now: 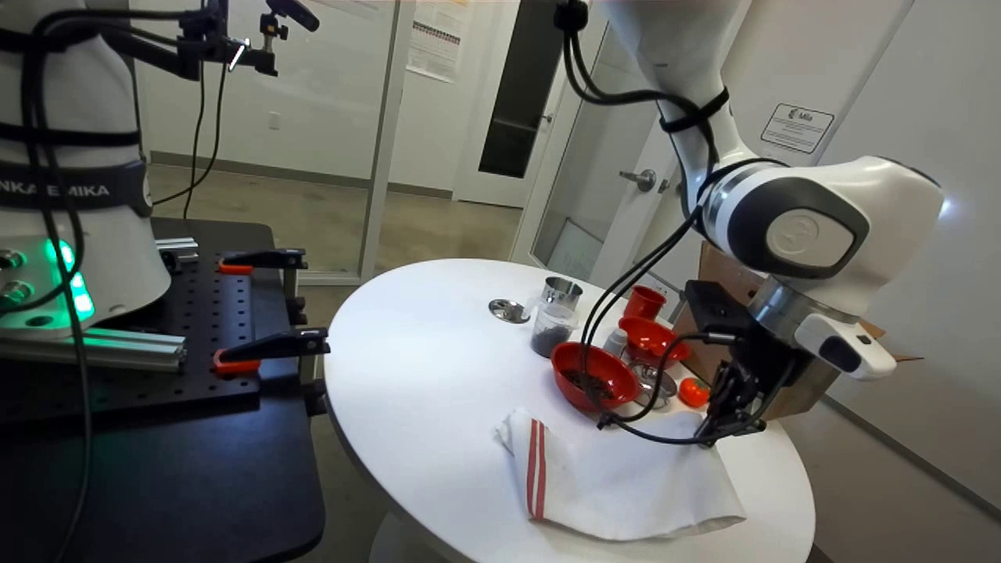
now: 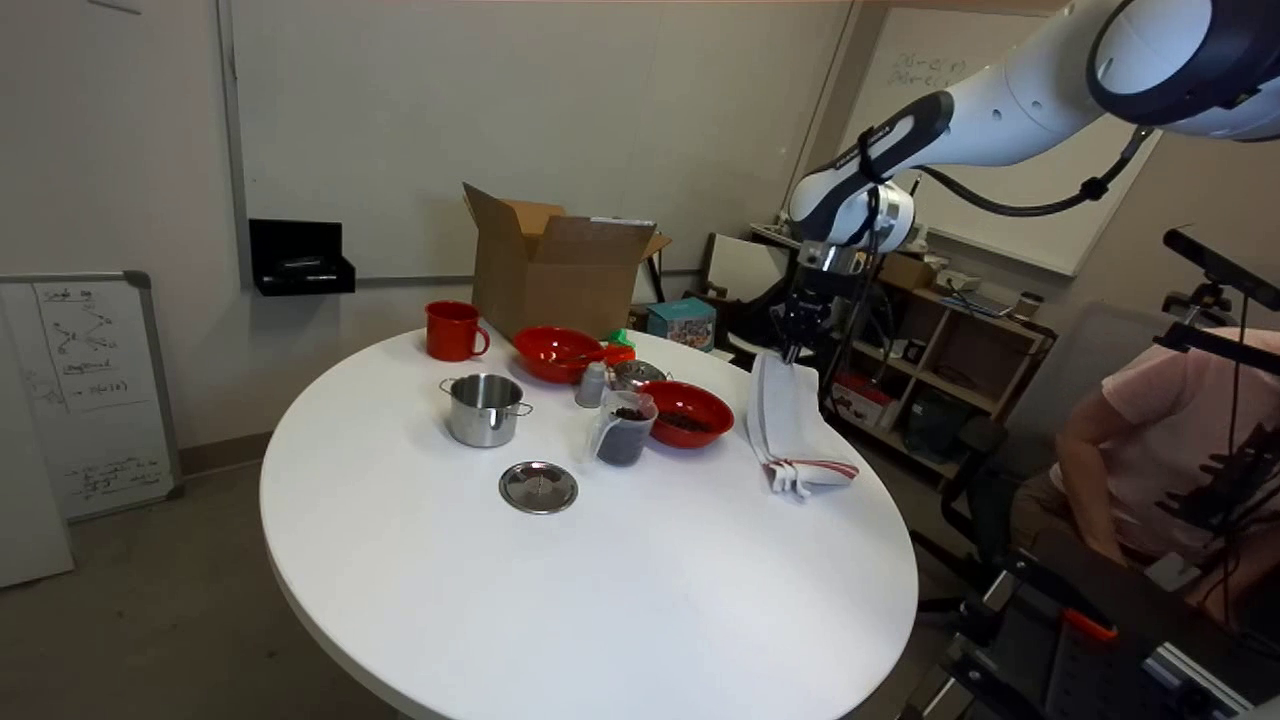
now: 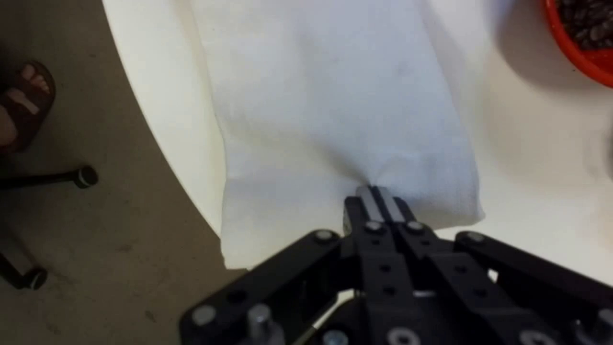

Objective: Fold the white towel once

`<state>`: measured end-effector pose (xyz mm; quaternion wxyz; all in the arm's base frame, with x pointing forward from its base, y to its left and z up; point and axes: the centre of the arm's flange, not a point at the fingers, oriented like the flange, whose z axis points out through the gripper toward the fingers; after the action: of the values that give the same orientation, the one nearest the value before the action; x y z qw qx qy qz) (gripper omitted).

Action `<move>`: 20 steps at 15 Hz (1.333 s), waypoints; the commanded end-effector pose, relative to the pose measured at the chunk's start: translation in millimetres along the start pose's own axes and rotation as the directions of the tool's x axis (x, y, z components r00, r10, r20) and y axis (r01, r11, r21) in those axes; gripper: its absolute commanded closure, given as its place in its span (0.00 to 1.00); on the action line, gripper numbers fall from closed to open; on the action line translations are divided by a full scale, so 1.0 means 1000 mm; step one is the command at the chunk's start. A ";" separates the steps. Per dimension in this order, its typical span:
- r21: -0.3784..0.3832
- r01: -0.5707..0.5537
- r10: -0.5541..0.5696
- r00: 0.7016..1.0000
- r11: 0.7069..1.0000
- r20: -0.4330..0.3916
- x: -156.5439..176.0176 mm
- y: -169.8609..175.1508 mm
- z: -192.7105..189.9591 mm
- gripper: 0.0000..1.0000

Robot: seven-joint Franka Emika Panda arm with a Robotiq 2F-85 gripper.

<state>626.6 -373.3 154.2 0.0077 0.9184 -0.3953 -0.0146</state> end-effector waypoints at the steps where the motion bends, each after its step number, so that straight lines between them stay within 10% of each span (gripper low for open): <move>1: 0.019 0.032 -0.031 0.999 0.999 -0.017 -0.024 -0.001 -0.030 1.00; 10: -0.018 0.177 -0.172 0.974 0.984 0.149 -0.108 -0.023 -0.023 1.00; 20: 0.057 0.382 -0.380 0.873 0.923 0.306 -0.158 0.033 0.037 1.00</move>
<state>520.1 -281.0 128.6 -0.0417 0.9563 -0.2442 -0.1553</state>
